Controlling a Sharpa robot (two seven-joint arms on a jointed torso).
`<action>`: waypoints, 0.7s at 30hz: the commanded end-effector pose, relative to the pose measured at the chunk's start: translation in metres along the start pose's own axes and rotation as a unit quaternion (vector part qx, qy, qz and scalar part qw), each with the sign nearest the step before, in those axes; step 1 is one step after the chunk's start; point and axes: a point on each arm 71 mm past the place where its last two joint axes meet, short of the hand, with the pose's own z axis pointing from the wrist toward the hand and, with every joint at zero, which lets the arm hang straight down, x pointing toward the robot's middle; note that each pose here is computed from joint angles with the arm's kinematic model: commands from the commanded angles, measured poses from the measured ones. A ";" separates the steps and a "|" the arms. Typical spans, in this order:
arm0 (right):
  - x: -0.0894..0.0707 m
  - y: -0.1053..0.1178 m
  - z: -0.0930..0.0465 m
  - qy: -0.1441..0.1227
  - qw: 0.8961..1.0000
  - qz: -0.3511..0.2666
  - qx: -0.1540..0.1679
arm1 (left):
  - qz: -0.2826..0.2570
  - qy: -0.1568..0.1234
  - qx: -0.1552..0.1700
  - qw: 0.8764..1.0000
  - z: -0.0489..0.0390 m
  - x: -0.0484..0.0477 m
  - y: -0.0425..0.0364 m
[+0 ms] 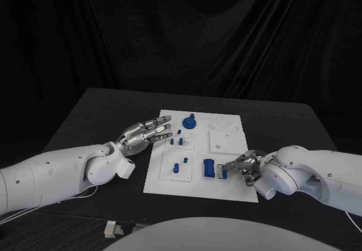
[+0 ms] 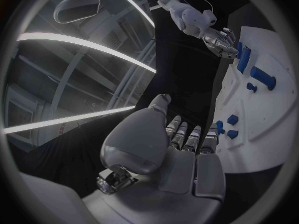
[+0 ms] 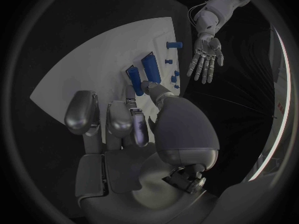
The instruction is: Assemble the parts on the task board
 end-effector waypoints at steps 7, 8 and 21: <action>0.003 0.000 0.002 -0.003 1.000 -0.003 0.005 | -0.008 0.007 0.005 1.000 0.0013 0.0024 0.0000; 0.003 0.000 0.002 -0.003 1.000 -0.004 0.004 | -0.008 0.007 0.005 1.000 0.0013 0.0023 0.0000; 0.005 0.000 0.005 -0.005 1.000 -0.017 0.000 | -0.008 0.008 0.004 1.000 0.0016 0.0024 0.0003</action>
